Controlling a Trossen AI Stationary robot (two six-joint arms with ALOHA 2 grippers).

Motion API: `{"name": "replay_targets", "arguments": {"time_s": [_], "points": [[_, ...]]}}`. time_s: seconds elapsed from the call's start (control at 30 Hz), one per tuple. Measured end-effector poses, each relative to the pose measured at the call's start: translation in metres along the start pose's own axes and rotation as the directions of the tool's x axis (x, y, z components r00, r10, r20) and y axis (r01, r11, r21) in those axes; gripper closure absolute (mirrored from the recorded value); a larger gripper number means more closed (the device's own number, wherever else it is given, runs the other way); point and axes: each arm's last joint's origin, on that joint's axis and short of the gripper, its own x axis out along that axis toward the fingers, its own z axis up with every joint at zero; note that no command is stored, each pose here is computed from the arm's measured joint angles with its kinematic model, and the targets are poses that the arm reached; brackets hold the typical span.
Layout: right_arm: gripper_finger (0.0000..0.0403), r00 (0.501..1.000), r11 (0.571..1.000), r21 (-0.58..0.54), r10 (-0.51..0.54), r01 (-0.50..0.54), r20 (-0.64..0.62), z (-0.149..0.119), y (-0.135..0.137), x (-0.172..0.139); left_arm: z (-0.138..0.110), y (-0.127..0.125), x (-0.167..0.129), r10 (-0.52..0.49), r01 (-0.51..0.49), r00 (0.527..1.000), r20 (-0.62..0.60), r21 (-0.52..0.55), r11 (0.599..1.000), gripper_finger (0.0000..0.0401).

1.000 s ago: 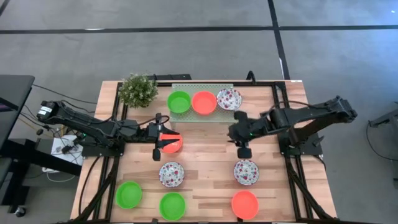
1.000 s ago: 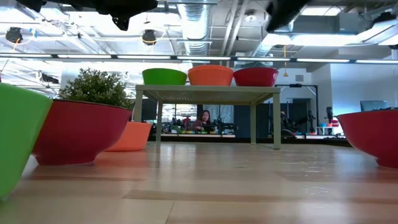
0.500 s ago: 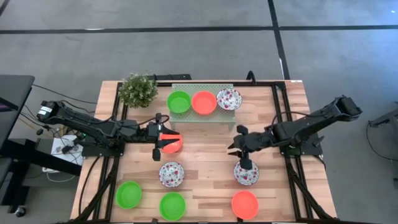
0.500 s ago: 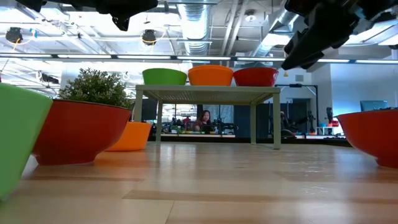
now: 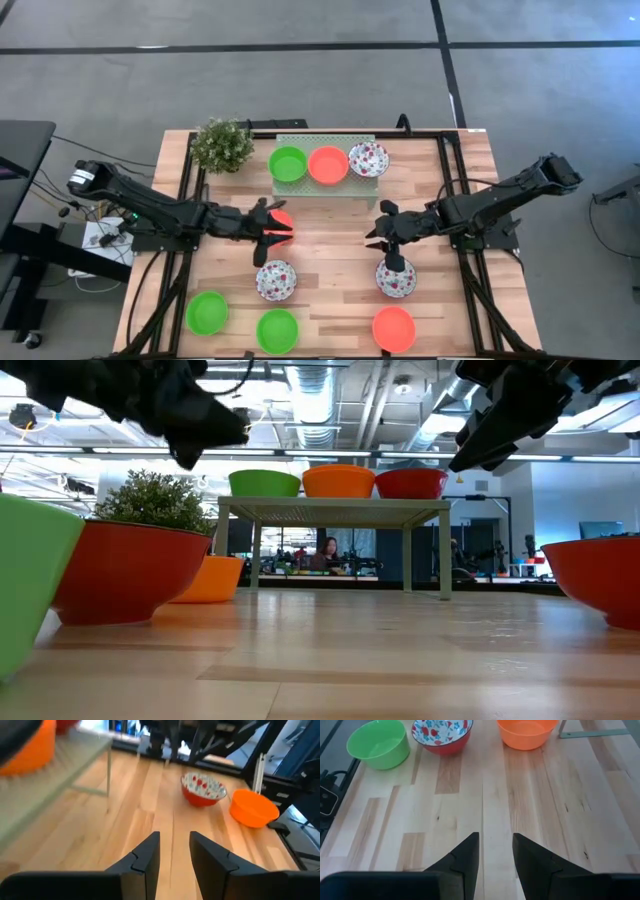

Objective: Pick & Place Mini bowls
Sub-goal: Stack the orange bowl on the orange bowl on the shelf

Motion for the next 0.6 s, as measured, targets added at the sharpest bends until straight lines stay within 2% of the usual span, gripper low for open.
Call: {"name": "replay_targets", "arguments": {"time_s": [0.23,0.43,0.6], "points": [[0.029,1.0,1.0,-0.001,0.015,-0.015,-0.005,0.0,0.0,0.0,-0.004,0.001,0.005,0.056,-0.06,0.992,-0.114,-0.032,0.998,0.0295],[0.029,1.0,1.0,-0.006,0.013,-0.013,-0.014,-0.001,0.0,0.0,0.015,-0.001,0.004,0.176,-0.218,0.928,-0.328,-0.097,0.971,0.0295],[0.029,1.0,1.0,-0.006,0.011,-0.011,-0.021,-0.002,0.0,0.0,0.012,-0.002,0.009,0.187,-0.271,0.903,-0.386,-0.174,0.947,0.0295]]}}
